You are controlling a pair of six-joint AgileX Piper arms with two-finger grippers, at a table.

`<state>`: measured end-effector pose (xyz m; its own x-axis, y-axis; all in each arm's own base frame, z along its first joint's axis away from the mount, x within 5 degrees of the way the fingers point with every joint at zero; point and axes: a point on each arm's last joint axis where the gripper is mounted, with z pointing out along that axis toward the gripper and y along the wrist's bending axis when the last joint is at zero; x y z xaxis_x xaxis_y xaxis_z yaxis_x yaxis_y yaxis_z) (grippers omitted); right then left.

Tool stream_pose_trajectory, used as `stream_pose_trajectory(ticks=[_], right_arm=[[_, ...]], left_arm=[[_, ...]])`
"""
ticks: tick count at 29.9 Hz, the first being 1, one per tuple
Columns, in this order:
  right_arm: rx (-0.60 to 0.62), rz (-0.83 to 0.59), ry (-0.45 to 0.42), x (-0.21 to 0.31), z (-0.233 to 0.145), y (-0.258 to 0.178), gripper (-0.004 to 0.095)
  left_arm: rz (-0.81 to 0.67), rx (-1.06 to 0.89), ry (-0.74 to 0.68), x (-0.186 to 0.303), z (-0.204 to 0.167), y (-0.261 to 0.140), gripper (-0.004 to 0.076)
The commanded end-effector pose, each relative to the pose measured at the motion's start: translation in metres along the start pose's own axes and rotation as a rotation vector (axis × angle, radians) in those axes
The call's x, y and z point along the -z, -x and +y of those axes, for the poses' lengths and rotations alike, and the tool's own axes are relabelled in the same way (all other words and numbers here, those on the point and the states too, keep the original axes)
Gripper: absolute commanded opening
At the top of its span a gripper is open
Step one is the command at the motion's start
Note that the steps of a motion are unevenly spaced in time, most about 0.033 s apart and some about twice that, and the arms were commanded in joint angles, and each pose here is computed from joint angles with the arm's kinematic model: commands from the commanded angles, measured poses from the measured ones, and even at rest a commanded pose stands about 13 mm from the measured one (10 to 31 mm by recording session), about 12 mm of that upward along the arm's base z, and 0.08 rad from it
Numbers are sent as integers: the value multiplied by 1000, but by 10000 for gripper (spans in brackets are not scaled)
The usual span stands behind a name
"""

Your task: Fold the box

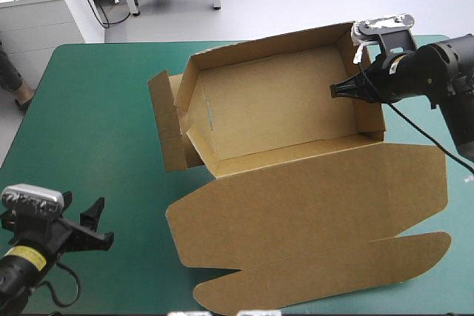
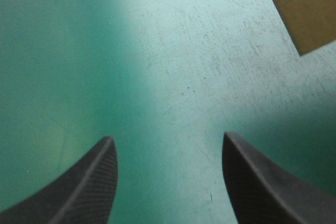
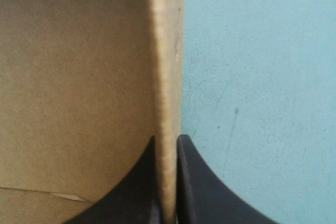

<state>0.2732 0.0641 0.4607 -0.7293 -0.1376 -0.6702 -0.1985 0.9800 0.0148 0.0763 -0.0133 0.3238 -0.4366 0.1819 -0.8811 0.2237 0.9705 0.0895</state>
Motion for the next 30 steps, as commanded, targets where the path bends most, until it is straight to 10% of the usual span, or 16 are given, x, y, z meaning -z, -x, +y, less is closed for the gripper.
stream_pose_trajectory(ticks=[1, 22, 30], right_arm=[[-12, -70, 7, 26, 0, 1, -19], [-6, -70, 7, 26, 0, 1, -19], [4, -70, 6, 26, 0, 1, -19]], left_arm=[[-92, 41, 3, -13, -1, 44, 421], [119, 175, 404, -84, 67, 124, 421], [232, 400, 218, -119, 114, 97, 421]])
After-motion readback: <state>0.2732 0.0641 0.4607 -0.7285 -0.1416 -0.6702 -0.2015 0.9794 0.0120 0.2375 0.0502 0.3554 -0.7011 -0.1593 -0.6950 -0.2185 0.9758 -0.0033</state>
